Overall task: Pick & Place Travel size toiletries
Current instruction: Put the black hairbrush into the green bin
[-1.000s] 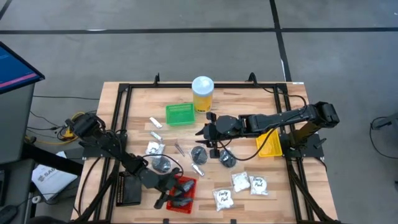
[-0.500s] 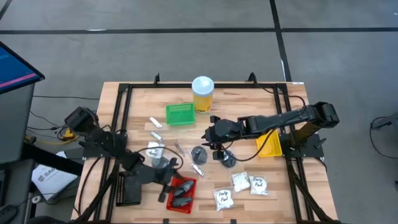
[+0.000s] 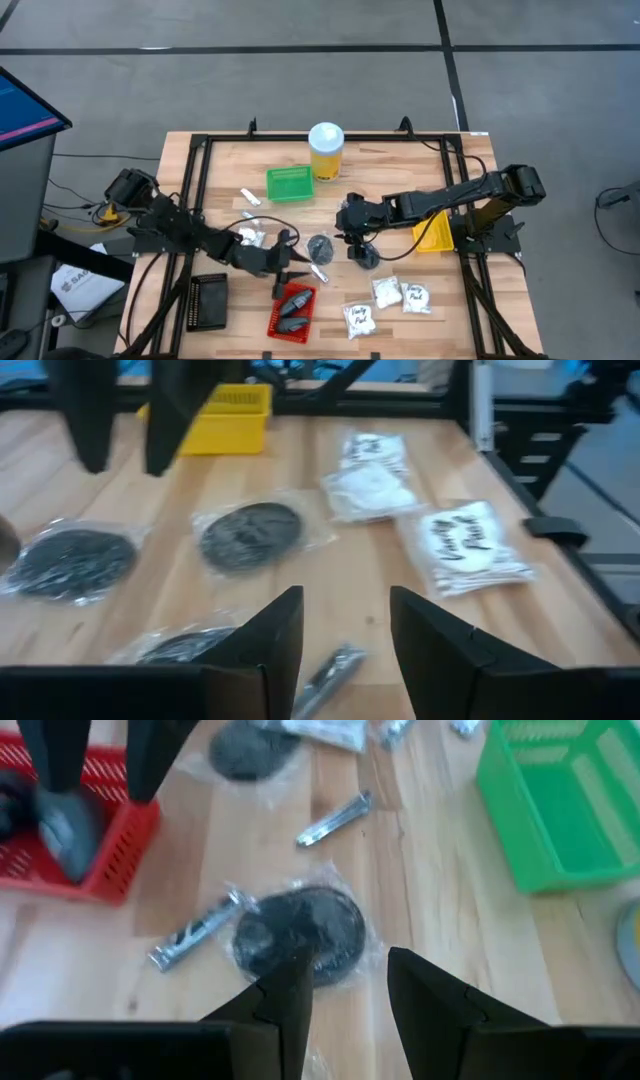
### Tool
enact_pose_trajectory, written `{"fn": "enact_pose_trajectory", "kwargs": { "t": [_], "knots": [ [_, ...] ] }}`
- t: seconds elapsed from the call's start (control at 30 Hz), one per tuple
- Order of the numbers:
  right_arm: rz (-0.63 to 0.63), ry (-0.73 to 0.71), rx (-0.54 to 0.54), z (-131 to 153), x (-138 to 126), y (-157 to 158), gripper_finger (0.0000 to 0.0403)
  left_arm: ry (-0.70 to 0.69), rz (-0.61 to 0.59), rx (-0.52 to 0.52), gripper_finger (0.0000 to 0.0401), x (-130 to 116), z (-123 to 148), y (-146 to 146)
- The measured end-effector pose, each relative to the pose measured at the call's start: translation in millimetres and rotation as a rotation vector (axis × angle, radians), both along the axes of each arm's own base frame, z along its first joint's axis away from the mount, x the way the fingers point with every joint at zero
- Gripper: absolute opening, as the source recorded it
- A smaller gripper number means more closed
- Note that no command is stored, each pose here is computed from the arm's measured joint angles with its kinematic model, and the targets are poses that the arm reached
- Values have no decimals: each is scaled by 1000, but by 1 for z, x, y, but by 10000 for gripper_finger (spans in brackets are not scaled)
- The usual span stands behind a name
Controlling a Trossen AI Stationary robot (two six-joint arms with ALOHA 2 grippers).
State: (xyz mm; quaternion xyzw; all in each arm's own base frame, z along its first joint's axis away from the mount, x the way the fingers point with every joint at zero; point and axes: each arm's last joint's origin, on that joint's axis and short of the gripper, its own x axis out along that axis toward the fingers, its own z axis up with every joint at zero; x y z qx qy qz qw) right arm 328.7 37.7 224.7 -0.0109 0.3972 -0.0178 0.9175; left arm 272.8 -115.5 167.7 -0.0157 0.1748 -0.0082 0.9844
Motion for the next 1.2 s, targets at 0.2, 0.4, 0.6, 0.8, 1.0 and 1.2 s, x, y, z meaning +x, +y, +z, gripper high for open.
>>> {"fn": "enact_pose_trajectory", "kwargs": {
  "t": [0.2, 0.4, 0.6, 0.8, 1.0, 1.2],
  "knots": [
    [-101, 44, -79, -3, -4, -7, 120, 16, 50, 4, 140, 5, -2, 14],
    [-167, 119, -86, -22, 1, -17, 120, 18, 66, 11, 143, 7, -2, 19],
    [-170, 204, -106, -53, 11, -22, 120, 30, 71, 15, 143, 7, -3, 21],
    [-206, 248, -157, -70, 16, -28, 120, 30, 71, 15, 143, 7, -3, 21],
    [-215, 261, -169, -76, 18, -35, 120, 30, 71, 15, 143, 7, -3, 21],
    [-216, 302, -173, -87, 18, -36, 120, 30, 71, 15, 143, 7, -3, 21]
  ]
}}
